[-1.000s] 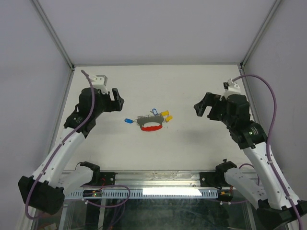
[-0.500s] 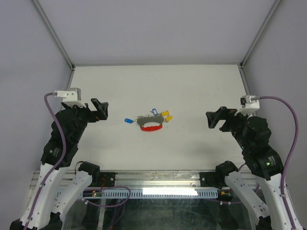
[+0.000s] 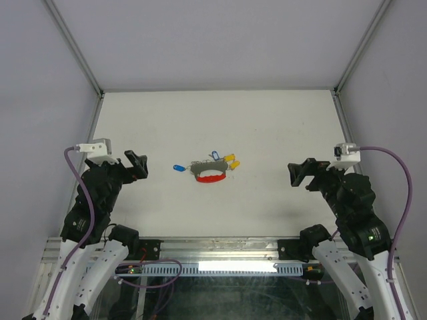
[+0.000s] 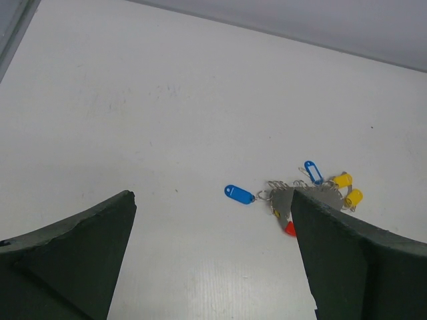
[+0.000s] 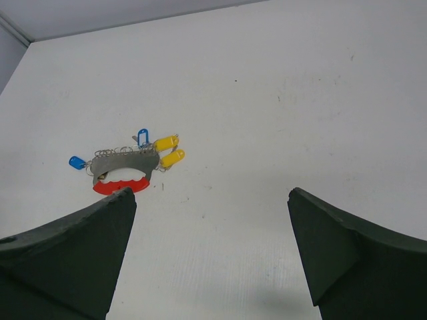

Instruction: Put the keys on the keyring

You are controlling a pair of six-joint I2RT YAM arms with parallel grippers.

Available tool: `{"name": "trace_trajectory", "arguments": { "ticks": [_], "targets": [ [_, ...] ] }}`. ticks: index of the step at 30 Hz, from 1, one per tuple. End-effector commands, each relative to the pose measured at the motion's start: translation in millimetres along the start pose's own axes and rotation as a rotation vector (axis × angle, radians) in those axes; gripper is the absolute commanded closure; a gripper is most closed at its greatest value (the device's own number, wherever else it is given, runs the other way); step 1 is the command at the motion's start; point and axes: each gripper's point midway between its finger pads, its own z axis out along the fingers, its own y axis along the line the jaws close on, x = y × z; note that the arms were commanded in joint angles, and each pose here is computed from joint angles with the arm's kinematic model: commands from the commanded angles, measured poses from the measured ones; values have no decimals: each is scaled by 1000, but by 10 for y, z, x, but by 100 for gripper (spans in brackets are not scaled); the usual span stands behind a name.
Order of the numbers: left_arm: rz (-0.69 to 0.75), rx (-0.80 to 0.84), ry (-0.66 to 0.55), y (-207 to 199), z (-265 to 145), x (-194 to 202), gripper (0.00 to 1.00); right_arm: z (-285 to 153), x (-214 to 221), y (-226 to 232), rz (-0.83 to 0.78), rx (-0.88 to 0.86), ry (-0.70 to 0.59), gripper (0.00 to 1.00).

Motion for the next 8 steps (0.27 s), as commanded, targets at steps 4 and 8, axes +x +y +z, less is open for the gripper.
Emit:
{"name": "trace_trajectory", "arguments": {
  "ticks": [4, 8],
  "targets": [
    [-17, 2, -28, -24, 31, -71, 1, 60, -108, -17, -10, 17, -40, 0],
    [-19, -3, -39, -8, 23, -77, 1, 78, -90, -22, -11, 21, -30, 0]
  ]
}}
